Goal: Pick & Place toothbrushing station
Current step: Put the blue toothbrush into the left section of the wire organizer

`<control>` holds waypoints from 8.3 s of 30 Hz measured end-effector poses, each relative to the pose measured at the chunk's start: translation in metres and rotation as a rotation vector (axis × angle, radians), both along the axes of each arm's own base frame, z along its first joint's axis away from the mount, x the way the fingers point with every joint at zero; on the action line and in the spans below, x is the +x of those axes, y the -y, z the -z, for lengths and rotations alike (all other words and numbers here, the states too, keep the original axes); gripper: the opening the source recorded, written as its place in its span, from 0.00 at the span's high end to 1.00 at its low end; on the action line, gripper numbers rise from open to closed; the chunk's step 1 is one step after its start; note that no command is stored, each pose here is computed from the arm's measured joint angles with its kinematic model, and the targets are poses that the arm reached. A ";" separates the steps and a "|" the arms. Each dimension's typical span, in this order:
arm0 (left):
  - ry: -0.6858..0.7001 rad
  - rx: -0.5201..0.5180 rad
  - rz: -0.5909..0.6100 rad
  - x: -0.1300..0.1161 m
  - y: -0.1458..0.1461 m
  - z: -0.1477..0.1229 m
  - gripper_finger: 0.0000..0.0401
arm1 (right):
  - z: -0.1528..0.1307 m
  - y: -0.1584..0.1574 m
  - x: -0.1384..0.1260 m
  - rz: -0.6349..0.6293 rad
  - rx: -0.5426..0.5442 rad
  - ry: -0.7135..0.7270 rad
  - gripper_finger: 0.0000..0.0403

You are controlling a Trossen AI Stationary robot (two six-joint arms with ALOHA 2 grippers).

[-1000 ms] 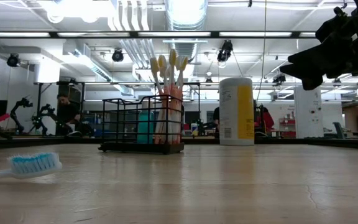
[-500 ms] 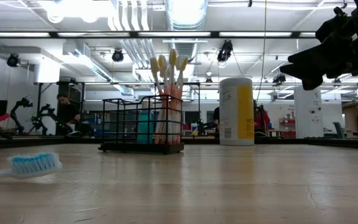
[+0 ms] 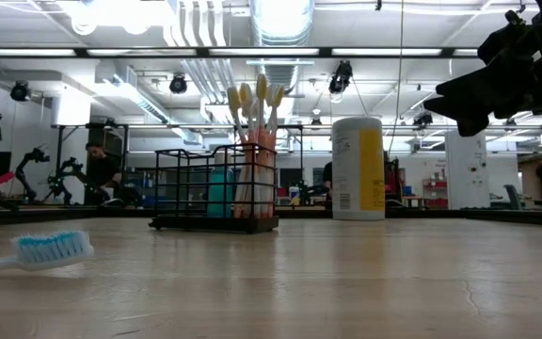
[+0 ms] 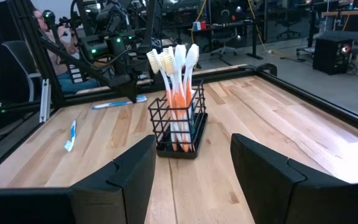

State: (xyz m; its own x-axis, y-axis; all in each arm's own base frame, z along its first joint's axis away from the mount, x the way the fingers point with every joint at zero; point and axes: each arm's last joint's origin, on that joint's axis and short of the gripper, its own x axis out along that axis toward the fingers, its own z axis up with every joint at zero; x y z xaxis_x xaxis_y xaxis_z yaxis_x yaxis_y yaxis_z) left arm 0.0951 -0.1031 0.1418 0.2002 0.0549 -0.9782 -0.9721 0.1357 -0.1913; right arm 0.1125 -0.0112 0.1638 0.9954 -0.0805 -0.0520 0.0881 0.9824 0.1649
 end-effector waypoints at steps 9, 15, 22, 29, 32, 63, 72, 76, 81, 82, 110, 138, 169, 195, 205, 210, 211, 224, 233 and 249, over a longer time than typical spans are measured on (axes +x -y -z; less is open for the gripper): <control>0.077 0.032 0.016 0.003 0.000 0.001 0.98 | 0.000 0.000 0.000 -0.001 0.000 0.000 0.50; 0.143 0.066 0.033 0.006 0.001 0.000 0.99 | 0.000 0.000 0.000 -0.001 0.000 0.000 0.50; 0.224 0.124 0.061 0.010 0.002 -0.004 0.99 | 0.000 0.000 0.000 0.000 0.000 0.000 0.50; 0.200 0.118 0.065 0.009 0.001 -0.004 0.93 | 0.000 0.000 0.000 0.000 0.000 0.000 0.50; 0.191 0.123 0.065 0.008 0.000 -0.003 0.88 | 0.000 0.000 0.000 0.000 0.000 0.000 0.50; 0.212 0.136 0.044 0.003 -0.009 0.018 0.88 | 0.000 0.000 0.000 0.000 0.000 -0.001 0.50; 0.222 0.109 0.045 0.005 -0.007 0.017 0.98 | 0.000 0.000 0.000 0.000 0.000 -0.001 0.50; 0.222 0.109 0.045 0.005 -0.007 0.017 0.99 | 0.000 0.000 0.000 0.000 0.000 -0.001 0.50; 0.229 0.113 0.047 0.005 -0.007 0.018 0.99 | 0.000 0.000 0.000 -0.001 0.000 -0.001 0.50; 0.235 0.117 0.052 0.005 -0.007 0.017 0.99 | 0.000 0.000 0.000 0.000 0.000 -0.001 0.50; 0.282 0.292 0.144 0.015 -0.002 -0.019 0.96 | 0.000 0.000 0.000 0.000 0.000 -0.001 0.50; 0.167 0.248 0.145 0.051 -0.023 -0.046 0.56 | 0.000 0.000 0.000 0.000 0.000 -0.001 0.50; -0.042 0.279 0.167 0.074 -0.019 -0.007 0.56 | 0.000 0.000 0.000 0.000 0.000 -0.001 0.50; -0.081 0.298 0.161 0.079 -0.020 0.006 0.57 | 0.000 0.000 0.000 0.000 0.000 -0.001 0.50; -0.072 0.292 0.156 0.080 -0.020 0.006 0.61 | 0.000 0.000 0.000 -0.001 0.000 -0.001 0.50; -0.067 0.290 0.156 0.080 -0.019 0.006 0.70 | 0.000 0.000 0.000 0.000 0.000 -0.001 0.50; -0.066 0.289 0.157 0.080 -0.019 0.006 0.73 | 0.000 0.000 0.000 0.000 0.000 -0.001 0.50; -0.066 0.293 0.157 0.080 -0.019 0.006 0.94 | 0.000 0.000 0.000 -0.001 0.000 -0.001 0.50; -0.066 0.294 0.158 0.080 -0.019 0.005 0.94 | 0.000 0.000 0.000 -0.001 0.000 -0.001 0.50; 0.044 0.409 0.222 0.088 -0.019 -0.016 0.93 | 0.000 0.000 0.000 0.000 0.000 -0.001 0.50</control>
State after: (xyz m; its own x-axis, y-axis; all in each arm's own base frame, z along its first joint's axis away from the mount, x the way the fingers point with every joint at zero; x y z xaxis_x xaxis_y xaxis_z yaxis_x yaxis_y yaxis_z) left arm 0.1830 -0.0839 0.1576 0.2917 0.3852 -0.8755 -0.9031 0.4125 -0.1194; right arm 0.1125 -0.0111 0.1636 0.9954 -0.0800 -0.0528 0.0877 0.9824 0.1649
